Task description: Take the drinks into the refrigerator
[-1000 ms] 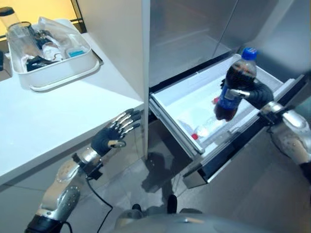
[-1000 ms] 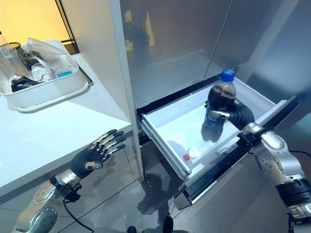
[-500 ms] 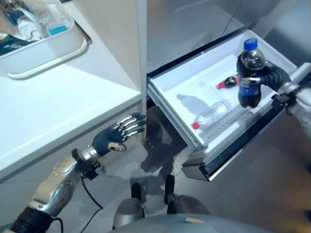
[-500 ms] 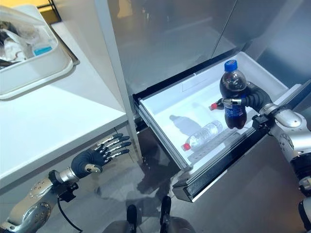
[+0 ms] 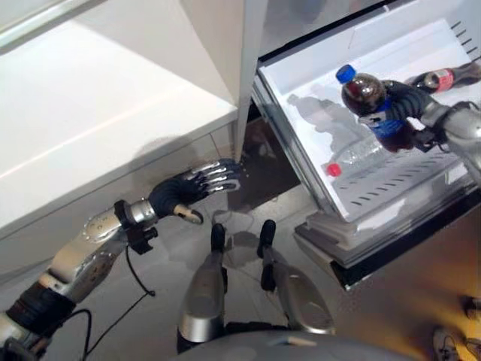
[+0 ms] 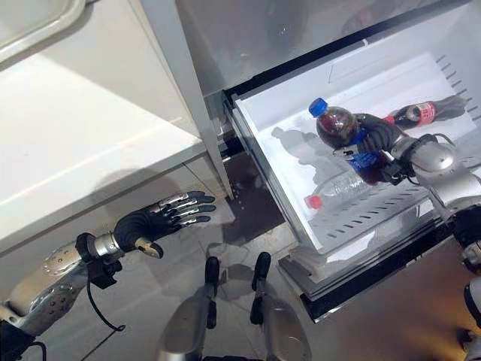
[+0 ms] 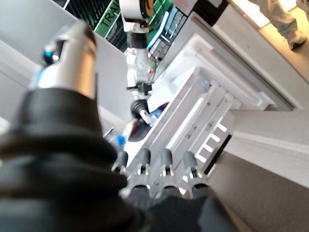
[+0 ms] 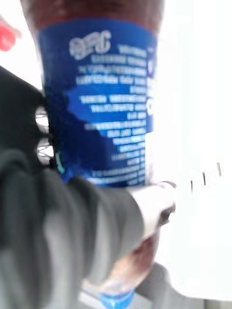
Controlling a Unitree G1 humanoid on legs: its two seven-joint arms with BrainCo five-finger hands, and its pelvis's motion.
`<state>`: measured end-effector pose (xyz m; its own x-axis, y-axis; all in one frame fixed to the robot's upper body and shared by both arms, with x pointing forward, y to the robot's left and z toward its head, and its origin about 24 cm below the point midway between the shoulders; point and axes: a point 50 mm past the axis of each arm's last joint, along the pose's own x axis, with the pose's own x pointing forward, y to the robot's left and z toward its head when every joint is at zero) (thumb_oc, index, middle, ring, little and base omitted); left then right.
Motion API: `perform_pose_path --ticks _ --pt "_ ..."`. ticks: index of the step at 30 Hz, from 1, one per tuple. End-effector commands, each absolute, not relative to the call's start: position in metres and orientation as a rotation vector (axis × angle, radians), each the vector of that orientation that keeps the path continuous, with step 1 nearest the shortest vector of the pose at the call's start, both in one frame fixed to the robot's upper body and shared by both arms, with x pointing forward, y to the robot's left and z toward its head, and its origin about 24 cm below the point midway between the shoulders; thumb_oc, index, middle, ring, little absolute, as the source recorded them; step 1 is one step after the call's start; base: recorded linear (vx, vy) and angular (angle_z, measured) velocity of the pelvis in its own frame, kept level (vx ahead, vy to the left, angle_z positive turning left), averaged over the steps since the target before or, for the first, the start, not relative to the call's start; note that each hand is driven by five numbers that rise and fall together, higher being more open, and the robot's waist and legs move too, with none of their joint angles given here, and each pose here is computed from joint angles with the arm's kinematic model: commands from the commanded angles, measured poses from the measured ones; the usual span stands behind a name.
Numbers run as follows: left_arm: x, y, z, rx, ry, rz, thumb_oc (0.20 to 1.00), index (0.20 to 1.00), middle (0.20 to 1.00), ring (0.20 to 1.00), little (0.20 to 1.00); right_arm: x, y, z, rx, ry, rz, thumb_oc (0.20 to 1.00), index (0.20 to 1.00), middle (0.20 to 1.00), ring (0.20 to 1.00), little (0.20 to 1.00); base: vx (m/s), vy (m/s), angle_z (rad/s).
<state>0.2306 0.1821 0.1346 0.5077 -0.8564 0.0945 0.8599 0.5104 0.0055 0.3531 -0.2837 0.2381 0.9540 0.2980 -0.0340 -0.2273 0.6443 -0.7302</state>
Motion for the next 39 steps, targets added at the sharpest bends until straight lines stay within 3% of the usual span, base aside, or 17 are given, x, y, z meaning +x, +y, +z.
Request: perform_pose_path --ticks 1,15,20,32,33,34,39 --pt "0.211 0.168 0.147 -0.086 -0.179 -1.124 1.000 1.000 1.000 1.000 1.000 0.354 -0.276 0.289 -0.925 -0.266 0.245 0.200 0.200 0.200 0.200 0.200 -0.05 -0.036 0.08" --pt "0.210 0.164 0.146 -0.059 -0.172 -1.126 1.000 1.000 1.000 1.000 1.000 0.375 -0.277 0.296 -1.231 -0.162 0.127 0.200 0.200 0.200 0.200 0.200 -0.03 -0.020 0.06" --pt "0.208 0.164 0.144 -0.034 -0.158 -1.112 1.000 1.000 1.000 1.000 1.000 0.383 -0.251 0.311 -1.525 -0.167 0.153 0.200 0.200 0.200 0.200 0.200 -0.01 -0.003 -0.01" --pt "0.207 0.164 0.145 -0.048 -0.181 -1.071 1.000 1.000 1.000 1.000 1.000 0.395 -0.231 0.314 -1.578 -0.168 0.141 0.200 0.200 0.200 0.200 0.200 -0.01 -0.005 0.00" --pt "0.207 0.164 0.145 -0.049 -0.184 -1.068 1.000 1.000 1.000 1.000 1.000 0.396 -0.231 0.315 -1.575 -0.168 0.134 0.561 0.561 0.561 0.561 0.561 0.00 0.000 0.00" --pt "0.207 0.164 0.146 -0.050 -0.186 -1.064 1.000 1.000 1.000 1.000 1.000 0.396 -0.231 0.315 -1.570 -0.168 0.128 1.000 1.000 1.000 1.000 1.000 0.00 0.000 0.00" --pt "0.209 0.163 0.149 -0.065 -0.204 -1.057 1.000 1.000 1.000 1.000 1.000 0.399 -0.224 0.314 -1.548 -0.181 0.138 1.000 1.000 1.000 1.000 1.000 0.00 0.000 0.00"
